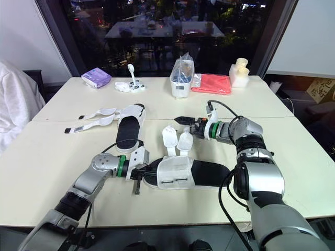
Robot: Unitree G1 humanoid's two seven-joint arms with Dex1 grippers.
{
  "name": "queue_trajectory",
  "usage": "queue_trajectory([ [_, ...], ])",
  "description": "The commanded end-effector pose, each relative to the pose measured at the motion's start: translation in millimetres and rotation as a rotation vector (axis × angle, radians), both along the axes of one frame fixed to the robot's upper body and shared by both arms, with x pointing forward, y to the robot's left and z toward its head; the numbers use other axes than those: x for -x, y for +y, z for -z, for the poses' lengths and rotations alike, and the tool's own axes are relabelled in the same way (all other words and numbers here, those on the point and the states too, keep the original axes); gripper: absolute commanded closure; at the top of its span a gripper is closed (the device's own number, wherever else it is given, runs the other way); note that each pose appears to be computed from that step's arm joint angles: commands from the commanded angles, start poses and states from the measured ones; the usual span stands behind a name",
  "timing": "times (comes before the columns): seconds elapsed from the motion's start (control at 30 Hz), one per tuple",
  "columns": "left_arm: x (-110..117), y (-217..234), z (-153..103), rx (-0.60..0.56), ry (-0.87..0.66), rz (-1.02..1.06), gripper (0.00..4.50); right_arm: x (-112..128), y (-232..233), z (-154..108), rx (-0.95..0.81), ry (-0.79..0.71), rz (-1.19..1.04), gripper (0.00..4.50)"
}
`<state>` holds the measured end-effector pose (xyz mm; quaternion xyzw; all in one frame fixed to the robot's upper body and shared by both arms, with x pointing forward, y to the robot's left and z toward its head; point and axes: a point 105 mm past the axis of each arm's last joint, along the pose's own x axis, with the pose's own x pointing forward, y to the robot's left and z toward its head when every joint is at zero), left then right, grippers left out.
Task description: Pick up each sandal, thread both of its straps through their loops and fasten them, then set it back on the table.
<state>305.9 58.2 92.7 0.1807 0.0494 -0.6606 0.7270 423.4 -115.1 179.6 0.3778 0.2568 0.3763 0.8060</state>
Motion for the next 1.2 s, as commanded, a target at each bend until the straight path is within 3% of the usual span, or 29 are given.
queue_trajectory([
  [0.03,5.1,-2.2,5.5,-0.013,0.016,0.01,4.49,-4.1,1.5,-21.4,-0.05,-0.064,0.0,0.0],
  [0.53,5.2,-2.2,5.4,-0.013,0.017,0.008,4.49,-4.6,1.4,-21.4,-0.05,-0.064,-0.001,0.0],
  [0.63,5.3,-4.5,6.6,-0.001,0.022,0.004,4.5,7.0,7.7,-59.5,-0.152,-0.185,-0.11,0.8],
  [0.87,5.9,-5.0,7.1,0.003,0.026,0.002,4.5,27.2,8.7,-74.1,-0.166,-0.257,-0.209,4.26],
  [1.07,6.0,-5.1,7.2,0.004,0.026,0.003,4.5,32.9,9.9,-73.6,-0.158,-0.266,-0.221,4.39],
  [1.2,6.2,-6.2,6.9,0.006,0.027,0.006,4.5,53.7,18.3,-65.7,-0.013,-0.372,-0.289,4.39],
])
